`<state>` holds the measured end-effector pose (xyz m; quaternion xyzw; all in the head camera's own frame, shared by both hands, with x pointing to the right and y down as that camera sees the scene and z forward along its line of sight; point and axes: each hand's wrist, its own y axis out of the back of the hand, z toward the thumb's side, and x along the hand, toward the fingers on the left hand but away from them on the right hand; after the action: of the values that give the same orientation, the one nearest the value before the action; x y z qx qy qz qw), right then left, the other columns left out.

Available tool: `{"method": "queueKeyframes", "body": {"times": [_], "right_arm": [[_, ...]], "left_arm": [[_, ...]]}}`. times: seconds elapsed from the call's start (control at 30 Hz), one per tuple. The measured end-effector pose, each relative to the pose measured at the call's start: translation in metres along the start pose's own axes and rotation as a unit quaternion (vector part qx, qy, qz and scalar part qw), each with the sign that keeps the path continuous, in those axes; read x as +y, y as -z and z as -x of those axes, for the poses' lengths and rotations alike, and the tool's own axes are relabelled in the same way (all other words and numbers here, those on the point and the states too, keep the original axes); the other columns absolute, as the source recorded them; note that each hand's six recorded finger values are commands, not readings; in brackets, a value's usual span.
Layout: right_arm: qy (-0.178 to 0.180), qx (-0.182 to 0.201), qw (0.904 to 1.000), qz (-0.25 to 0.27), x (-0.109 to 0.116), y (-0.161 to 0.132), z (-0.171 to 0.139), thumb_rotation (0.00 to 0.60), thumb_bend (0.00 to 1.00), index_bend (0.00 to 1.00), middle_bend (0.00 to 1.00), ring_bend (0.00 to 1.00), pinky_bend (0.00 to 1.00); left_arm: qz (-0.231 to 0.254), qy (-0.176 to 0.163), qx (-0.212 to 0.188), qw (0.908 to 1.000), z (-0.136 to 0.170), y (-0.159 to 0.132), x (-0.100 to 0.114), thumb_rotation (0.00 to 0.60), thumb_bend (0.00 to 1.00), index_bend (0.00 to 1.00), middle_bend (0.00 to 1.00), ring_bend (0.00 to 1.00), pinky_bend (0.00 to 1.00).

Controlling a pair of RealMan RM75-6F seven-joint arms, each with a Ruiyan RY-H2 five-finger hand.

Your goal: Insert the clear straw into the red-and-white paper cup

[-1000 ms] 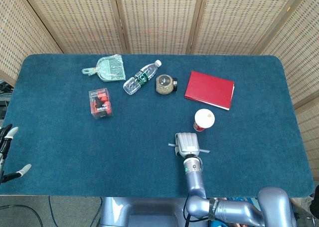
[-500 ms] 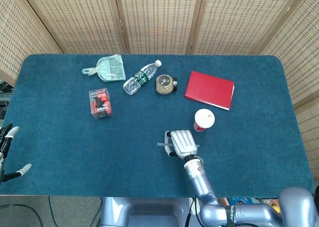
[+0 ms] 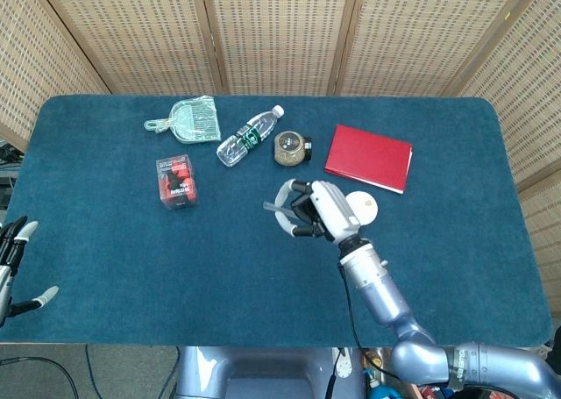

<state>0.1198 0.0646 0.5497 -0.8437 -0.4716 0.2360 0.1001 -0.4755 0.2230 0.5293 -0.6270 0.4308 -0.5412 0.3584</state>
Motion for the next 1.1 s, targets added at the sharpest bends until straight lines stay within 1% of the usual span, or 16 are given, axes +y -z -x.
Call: {"method": "queueKeyframes", "body": {"times": [0.1, 0.17, 0.23, 0.43, 0.57, 0.67, 0.9, 0.97, 1.1], "right_arm": [[0.022, 0.009, 0.9986, 0.047, 0.024, -0.008, 0.011, 0.600, 0.59, 0.73, 1.00, 0.95, 1.00], [0.036, 0.004, 0.9965, 0.076, 0.037, -0.006, 0.018, 0.600, 0.59, 0.73, 1.00, 0.95, 1.00], [0.042, -0.003, 0.9950, 0.091, 0.043, -0.002, 0.021, 0.600, 0.59, 0.73, 1.00, 0.95, 1.00], [0.069, -0.032, 0.9869, 0.142, 0.063, 0.024, 0.031, 0.600, 0.59, 0.73, 1.00, 0.95, 1.00], [0.091, -0.056, 0.9784, 0.177, 0.076, 0.051, 0.031, 0.600, 0.59, 0.73, 1.00, 0.95, 1.00], [0.102, -0.064, 0.9717, 0.203, 0.085, 0.068, 0.029, 0.600, 0.59, 0.73, 1.00, 0.95, 1.00], [0.120, -0.072, 0.9589, 0.247, 0.103, 0.097, 0.015, 0.600, 0.59, 0.73, 1.00, 0.95, 1.00], [0.120, -0.071, 0.9588, 0.248, 0.106, 0.103, 0.010, 0.600, 0.59, 0.73, 1.00, 0.95, 1.00], [0.111, -0.070, 0.9619, 0.240, 0.106, 0.110, 0.001, 0.600, 0.59, 0.73, 1.00, 0.95, 1.00]], "left_arm": [[-0.001, -0.001, 0.001, 1.0000, 0.000, 0.000, 0.000, 0.600, 0.17, 0.00, 0.00, 0.00, 0.00], [-0.002, -0.002, 0.001, 1.0000, 0.000, 0.000, 0.000, 0.600, 0.17, 0.00, 0.00, 0.00, 0.00], [-0.003, -0.002, 0.001, 1.0000, 0.000, 0.000, 0.000, 0.600, 0.17, 0.00, 0.00, 0.00, 0.00], [-0.006, -0.004, 0.000, 1.0000, 0.000, -0.002, 0.000, 0.600, 0.17, 0.00, 0.00, 0.00, 0.00], [-0.004, -0.007, -0.001, 1.0000, 0.002, -0.003, 0.002, 0.600, 0.17, 0.00, 0.00, 0.00, 0.00], [-0.003, -0.007, -0.001, 1.0000, 0.002, -0.003, 0.002, 0.600, 0.17, 0.00, 0.00, 0.00, 0.00], [-0.001, -0.007, -0.005, 1.0000, 0.004, -0.005, 0.003, 0.600, 0.17, 0.00, 0.00, 0.00, 0.00], [-0.002, -0.008, -0.005, 1.0000, 0.004, -0.005, 0.003, 0.600, 0.17, 0.00, 0.00, 0.00, 0.00], [-0.001, -0.006, -0.004, 1.0000, 0.004, -0.005, 0.002, 0.600, 0.17, 0.00, 0.00, 0.00, 0.00]]}}
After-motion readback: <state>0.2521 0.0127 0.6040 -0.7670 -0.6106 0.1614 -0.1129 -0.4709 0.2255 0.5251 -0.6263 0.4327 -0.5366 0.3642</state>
